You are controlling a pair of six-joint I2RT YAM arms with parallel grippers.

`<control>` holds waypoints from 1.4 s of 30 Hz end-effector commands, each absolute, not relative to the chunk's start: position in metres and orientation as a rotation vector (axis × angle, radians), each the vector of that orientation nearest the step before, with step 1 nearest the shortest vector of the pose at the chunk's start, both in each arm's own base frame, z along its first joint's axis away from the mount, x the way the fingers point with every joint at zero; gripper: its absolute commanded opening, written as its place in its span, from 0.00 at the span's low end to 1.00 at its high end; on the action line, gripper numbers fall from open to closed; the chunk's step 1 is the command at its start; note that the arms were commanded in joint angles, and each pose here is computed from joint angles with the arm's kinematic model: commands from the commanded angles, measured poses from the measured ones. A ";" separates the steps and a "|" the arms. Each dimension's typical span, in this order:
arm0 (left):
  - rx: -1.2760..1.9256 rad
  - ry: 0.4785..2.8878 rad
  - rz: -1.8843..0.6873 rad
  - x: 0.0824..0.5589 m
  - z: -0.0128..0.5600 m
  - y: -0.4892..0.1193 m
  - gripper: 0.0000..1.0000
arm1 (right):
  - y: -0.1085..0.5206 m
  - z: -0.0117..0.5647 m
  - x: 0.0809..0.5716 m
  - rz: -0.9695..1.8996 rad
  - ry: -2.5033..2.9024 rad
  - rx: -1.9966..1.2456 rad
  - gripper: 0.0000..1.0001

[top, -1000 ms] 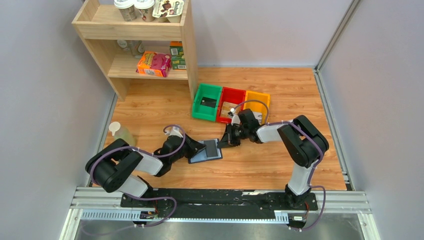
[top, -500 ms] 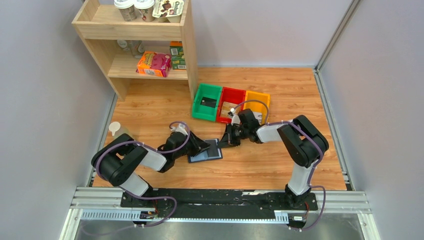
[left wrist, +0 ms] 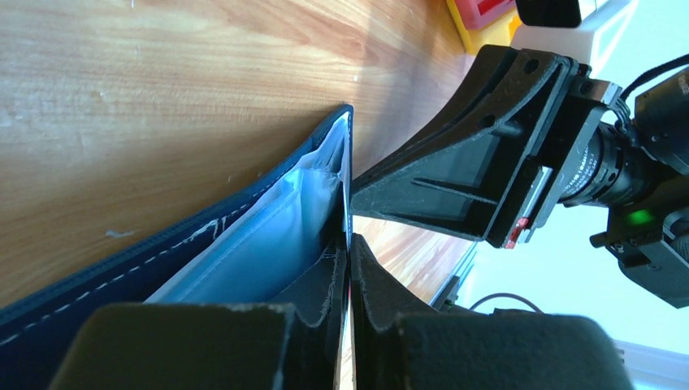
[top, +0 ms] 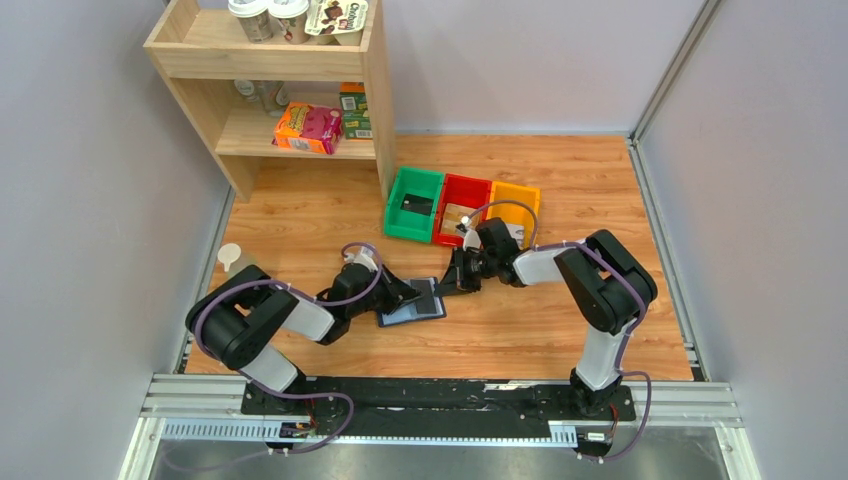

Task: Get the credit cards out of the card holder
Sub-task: Remove the credit card from the card holder.

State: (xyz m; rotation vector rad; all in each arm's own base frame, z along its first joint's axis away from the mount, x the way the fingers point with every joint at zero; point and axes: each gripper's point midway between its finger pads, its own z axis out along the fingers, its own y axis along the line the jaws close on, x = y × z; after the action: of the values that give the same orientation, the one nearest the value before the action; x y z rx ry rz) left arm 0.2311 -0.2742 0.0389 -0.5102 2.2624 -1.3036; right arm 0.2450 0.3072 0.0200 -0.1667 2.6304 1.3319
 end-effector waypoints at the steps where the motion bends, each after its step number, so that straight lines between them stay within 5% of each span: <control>1: -0.465 2.143 -1.390 0.234 0.070 -0.276 0.09 | 0.273 -0.043 0.232 1.020 2.825 -0.056 0.00; 24: -0.480 2.115 -1.375 0.226 0.077 -0.260 0.15 | 0.265 -0.052 0.232 0.962 2.841 -0.034 0.00; 42: -0.559 2.204 -1.034 0.206 0.062 -0.202 0.00 | 0.268 -0.027 0.247 0.970 2.770 -0.053 0.00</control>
State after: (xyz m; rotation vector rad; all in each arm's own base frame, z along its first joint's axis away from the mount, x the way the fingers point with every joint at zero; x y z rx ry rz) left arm 0.2102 -0.2209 0.0639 -0.5587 2.1973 -1.1457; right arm 0.2478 0.3062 0.0192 -0.1308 2.6379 1.3177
